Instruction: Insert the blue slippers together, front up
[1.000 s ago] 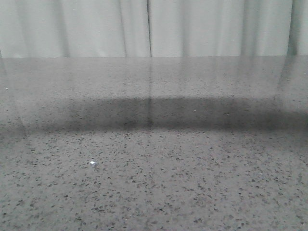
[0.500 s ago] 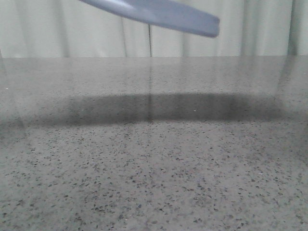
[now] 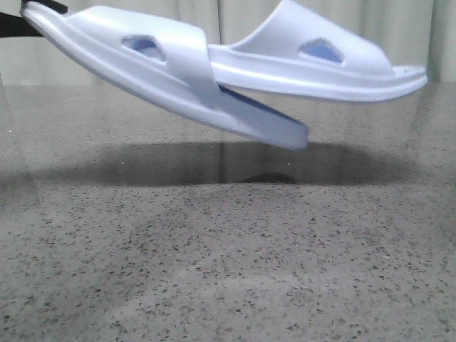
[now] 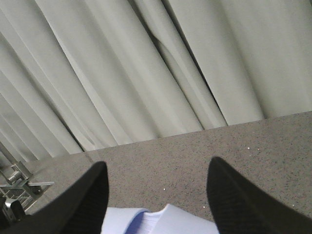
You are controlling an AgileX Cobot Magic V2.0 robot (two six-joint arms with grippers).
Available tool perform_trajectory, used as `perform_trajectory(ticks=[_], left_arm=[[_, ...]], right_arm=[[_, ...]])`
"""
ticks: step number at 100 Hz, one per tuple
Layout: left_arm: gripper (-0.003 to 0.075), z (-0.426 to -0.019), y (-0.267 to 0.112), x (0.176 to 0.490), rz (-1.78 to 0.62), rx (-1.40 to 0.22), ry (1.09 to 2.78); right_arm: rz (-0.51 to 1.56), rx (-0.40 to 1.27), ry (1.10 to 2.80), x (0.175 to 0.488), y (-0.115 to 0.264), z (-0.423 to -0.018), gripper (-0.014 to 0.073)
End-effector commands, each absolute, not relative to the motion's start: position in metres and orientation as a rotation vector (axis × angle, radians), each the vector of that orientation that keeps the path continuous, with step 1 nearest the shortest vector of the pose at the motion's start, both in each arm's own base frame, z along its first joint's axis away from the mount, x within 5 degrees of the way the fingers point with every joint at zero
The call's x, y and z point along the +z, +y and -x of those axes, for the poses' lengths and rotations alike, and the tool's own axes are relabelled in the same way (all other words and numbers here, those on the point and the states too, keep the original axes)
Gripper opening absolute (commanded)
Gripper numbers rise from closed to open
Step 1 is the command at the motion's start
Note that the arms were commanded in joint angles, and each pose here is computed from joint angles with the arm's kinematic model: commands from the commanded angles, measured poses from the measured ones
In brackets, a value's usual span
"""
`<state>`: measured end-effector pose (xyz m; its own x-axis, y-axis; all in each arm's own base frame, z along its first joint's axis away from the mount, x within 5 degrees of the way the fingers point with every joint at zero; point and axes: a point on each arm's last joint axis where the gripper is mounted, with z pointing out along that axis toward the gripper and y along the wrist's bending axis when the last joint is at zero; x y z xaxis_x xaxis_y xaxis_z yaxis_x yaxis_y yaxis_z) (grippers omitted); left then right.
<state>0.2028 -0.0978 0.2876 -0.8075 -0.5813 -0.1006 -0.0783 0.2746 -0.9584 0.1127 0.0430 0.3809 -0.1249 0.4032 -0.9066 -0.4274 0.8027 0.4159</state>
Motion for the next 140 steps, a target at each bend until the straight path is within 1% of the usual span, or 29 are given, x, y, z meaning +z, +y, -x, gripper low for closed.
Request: perform_trajectory(ticks=[1,29,39,47,54,61,68,73,83,90,125,132,140], left_arm=[[0.0016,-0.206,-0.103,0.298,0.573,-1.639,2.081],[0.0016,-0.219,-0.107,0.276,0.604,-1.626,2.170],[0.0017,-0.222,-0.109,0.271,0.572,-1.615,2.191],[0.0035,-0.224,-0.109,0.268,0.555,-1.607,2.200],[0.0080,-0.224,-0.109,0.268,0.532,-1.592,2.198],[0.0143,-0.224,-0.109,0.268,0.511,-1.582,2.196],[0.0224,-0.224,-0.109,0.268,0.487,-1.570,2.194],[0.0295,-0.225,-0.108,0.268,0.475,-1.551,2.192],[0.0399,-0.227,-0.106,0.266,0.452,-1.476,2.184],[0.0437,-0.229,-0.104,0.264,0.412,-1.409,2.178],[0.0444,-0.241,-0.090,0.258,0.271,-1.049,2.144],[0.0444,-0.243,-0.085,0.257,0.241,-0.954,2.133],[0.0444,-0.242,-0.081,0.261,0.232,-0.883,2.112]], right_arm=[[0.019,0.696,1.493,0.393,0.042,-0.111,0.0384],[0.032,0.707,1.498,0.393,0.043,-0.110,0.0384],[0.036,0.710,1.500,0.393,0.043,-0.110,0.0384],[0.038,0.712,1.501,0.393,0.043,-0.110,0.0384],[0.040,0.713,1.501,0.393,0.044,-0.110,0.0384],[0.042,0.714,1.502,0.393,0.044,-0.110,0.0384],[0.045,0.717,1.503,0.392,0.044,-0.110,0.0384],[0.047,0.718,1.504,0.392,0.044,-0.110,0.0384],[0.049,0.720,1.505,0.392,0.044,-0.109,0.0384],[0.054,0.724,1.507,0.392,0.045,-0.109,0.0384],[0.066,0.730,1.511,0.392,0.046,-0.109,0.0384],[0.074,0.692,1.515,0.391,0.045,-0.110,0.0384],[0.113,0.578,1.526,0.389,0.041,-0.111,0.0384]])
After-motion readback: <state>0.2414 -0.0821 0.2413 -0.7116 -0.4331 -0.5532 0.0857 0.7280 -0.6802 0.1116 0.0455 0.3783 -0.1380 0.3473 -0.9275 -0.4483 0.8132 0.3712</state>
